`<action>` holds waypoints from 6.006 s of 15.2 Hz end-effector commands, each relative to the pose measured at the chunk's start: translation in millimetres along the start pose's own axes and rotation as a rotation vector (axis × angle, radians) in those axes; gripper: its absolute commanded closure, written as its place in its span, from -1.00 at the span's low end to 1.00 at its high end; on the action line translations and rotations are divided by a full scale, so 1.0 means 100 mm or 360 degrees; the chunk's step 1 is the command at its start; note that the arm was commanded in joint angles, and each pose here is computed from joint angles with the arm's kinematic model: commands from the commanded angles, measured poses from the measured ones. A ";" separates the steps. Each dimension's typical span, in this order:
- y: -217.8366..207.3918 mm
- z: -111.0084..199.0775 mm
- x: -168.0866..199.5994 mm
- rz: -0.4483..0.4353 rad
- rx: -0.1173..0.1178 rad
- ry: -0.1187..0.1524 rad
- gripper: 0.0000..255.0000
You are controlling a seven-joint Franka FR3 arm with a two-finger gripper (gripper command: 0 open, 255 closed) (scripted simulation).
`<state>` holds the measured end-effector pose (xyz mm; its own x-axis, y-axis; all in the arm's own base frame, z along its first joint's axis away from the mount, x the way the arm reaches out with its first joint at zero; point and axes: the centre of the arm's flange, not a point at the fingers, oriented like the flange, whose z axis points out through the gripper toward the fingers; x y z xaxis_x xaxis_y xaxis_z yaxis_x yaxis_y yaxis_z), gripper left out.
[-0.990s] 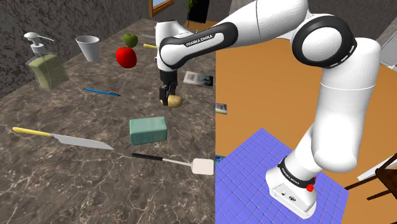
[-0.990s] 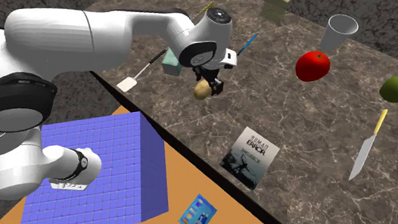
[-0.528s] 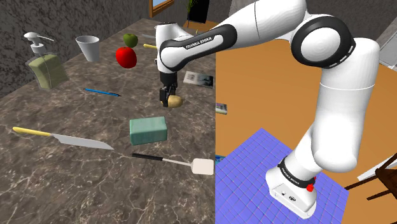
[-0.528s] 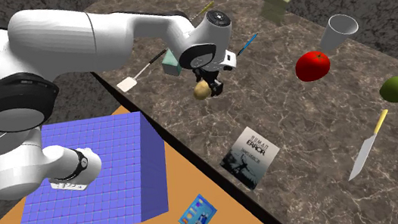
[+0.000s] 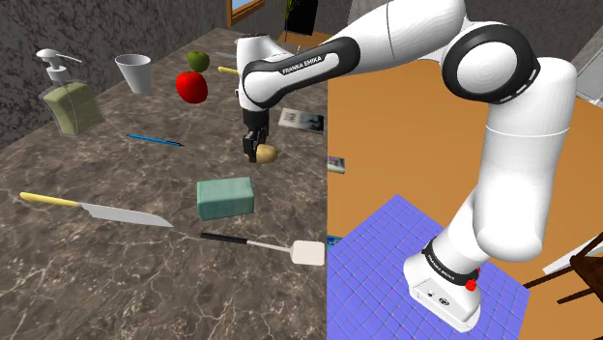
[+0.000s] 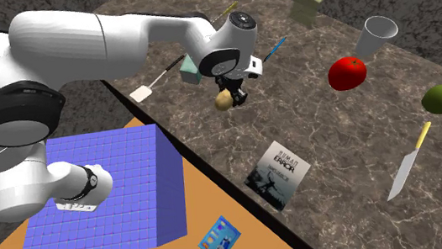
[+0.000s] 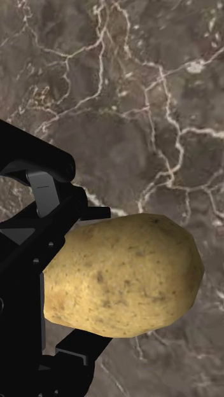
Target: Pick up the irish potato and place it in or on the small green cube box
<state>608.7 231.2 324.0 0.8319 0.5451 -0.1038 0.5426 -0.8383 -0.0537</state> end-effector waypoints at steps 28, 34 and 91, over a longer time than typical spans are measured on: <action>-0.07 -1.31 -0.14 0.0000 0.0000 0.0000 1.00; -0.09 -1.63 -0.17 0.0000 0.0000 0.0000 1.00; -2.44 -1.37 -0.16 0.0000 0.0000 0.0000 -1.00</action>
<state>478.8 428.6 474.9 0.8320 0.5451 -0.1036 0.5426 -0.8383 -0.0537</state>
